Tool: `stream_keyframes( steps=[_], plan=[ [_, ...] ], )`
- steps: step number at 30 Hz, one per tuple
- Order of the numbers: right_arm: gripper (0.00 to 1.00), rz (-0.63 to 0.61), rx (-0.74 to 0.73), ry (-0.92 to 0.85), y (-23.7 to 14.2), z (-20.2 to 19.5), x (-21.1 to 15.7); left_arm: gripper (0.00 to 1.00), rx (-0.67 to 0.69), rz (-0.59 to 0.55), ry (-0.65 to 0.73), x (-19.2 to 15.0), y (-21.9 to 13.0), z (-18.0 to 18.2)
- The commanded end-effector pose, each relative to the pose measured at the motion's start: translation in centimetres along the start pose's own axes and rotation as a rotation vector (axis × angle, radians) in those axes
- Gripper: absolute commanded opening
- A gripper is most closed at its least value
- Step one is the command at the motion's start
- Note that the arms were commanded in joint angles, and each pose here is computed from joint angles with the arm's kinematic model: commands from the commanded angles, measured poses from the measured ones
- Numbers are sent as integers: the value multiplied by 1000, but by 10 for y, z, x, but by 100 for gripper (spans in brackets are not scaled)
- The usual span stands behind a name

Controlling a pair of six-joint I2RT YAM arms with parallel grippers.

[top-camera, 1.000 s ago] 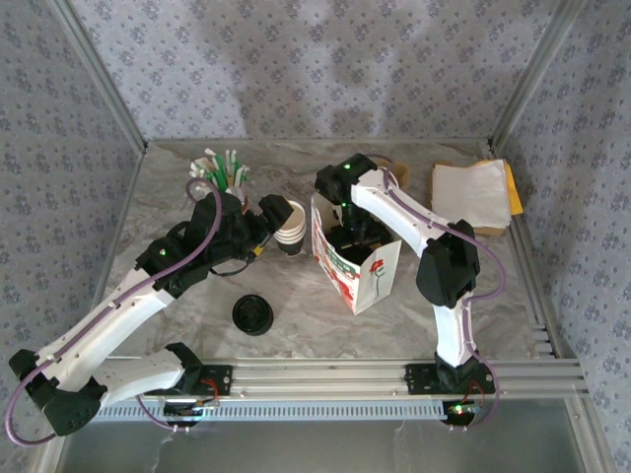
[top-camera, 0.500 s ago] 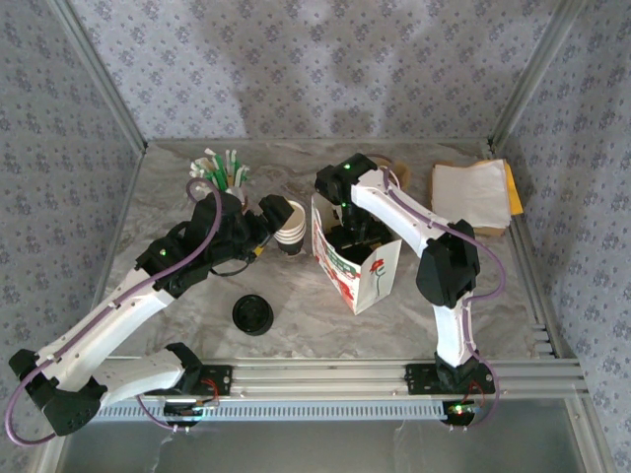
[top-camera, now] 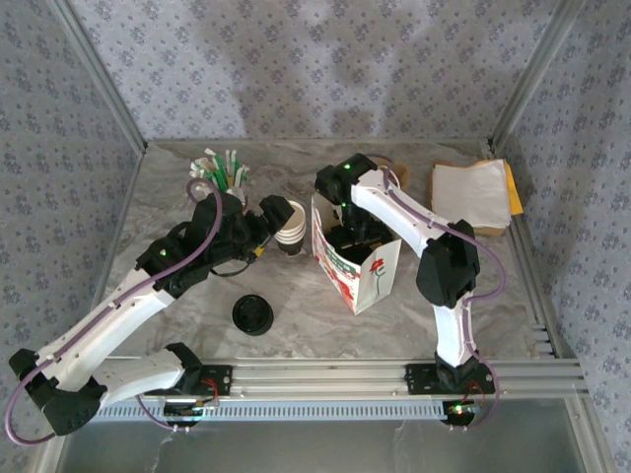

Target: Pack the takeout coffee

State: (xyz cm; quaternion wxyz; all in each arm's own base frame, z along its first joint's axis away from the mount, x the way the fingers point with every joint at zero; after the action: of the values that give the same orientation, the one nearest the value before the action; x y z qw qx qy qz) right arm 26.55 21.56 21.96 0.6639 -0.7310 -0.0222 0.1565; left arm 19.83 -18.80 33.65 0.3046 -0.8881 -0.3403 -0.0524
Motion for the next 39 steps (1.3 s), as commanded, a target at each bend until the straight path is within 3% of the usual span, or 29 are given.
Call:
stream_keyframes(
  steps=[1, 39],
  plan=[
    [96, 60, -50, 1, -10, -10, -19, 100, -37, -7, 23, 3, -7, -12],
    [95, 35, -51, 4, -19, -11, -20, 96, -46, 7, 32, 1, 1, -17]
  ],
)
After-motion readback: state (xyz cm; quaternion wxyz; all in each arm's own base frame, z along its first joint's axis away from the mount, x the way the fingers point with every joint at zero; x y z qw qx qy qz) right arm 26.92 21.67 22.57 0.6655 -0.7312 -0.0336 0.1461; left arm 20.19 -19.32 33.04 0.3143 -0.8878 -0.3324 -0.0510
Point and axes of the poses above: each hand's point on the last joint's axis, 136 mm out from that joint toward the fingers, its own y axis out along the fingers, its own z axis along the line the jaws close on, x = y × z, the point moved 7 cm from there along -y, back along the fingers, and after that the axes turned 4 degrees about y, right-handed, at the moved point
